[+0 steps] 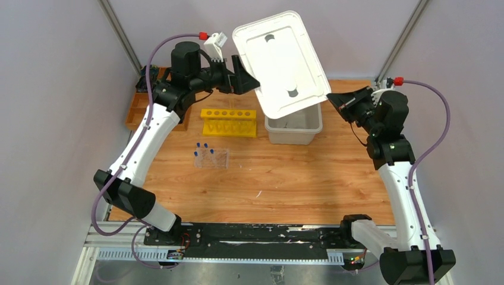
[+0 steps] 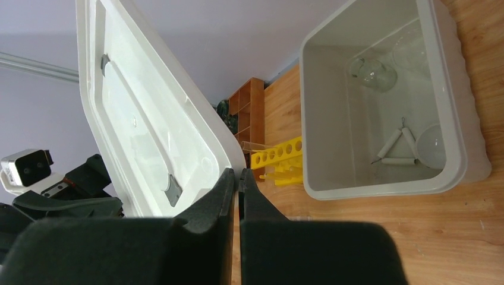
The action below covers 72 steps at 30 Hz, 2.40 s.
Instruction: Organize the chemistry lab equipment
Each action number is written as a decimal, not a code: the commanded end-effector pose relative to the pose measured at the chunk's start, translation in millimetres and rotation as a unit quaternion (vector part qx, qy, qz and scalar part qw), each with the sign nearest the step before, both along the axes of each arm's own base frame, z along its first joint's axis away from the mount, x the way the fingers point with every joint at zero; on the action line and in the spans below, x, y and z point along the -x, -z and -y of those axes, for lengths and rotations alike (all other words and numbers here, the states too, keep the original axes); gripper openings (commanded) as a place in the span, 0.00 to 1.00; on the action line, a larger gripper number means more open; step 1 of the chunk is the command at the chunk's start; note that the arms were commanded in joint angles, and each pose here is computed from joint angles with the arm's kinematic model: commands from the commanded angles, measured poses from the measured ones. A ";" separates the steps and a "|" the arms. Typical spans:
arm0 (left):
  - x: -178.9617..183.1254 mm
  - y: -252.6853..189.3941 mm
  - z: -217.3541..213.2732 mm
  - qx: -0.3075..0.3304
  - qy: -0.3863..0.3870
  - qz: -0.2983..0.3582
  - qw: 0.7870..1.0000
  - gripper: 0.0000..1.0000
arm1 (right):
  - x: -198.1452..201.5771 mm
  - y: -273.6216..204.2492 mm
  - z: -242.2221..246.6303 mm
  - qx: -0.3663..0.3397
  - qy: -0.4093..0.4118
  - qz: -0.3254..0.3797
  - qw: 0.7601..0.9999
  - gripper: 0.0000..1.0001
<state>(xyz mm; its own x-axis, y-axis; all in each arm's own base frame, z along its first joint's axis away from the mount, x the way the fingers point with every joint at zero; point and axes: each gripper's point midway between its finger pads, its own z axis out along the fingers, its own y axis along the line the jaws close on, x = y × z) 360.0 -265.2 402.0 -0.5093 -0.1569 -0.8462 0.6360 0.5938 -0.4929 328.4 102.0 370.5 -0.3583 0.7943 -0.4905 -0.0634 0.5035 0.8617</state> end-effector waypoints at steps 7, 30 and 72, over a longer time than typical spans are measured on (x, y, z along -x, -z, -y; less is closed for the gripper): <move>14.9 -39.0 15.0 0.079 0.049 0.019 0.996 0.79 | 5.2 -24.5 -23.4 -0.017 -0.019 0.047 0.999 0.00; 0.7 -91.5 -10.2 -0.214 -0.029 0.378 0.900 0.11 | 34.9 -35.8 6.2 0.118 0.054 0.055 0.990 0.74; 6.2 52.3 85.9 -0.482 0.047 0.759 0.436 0.00 | 12.0 29.8 55.7 0.232 0.053 -0.064 0.969 0.85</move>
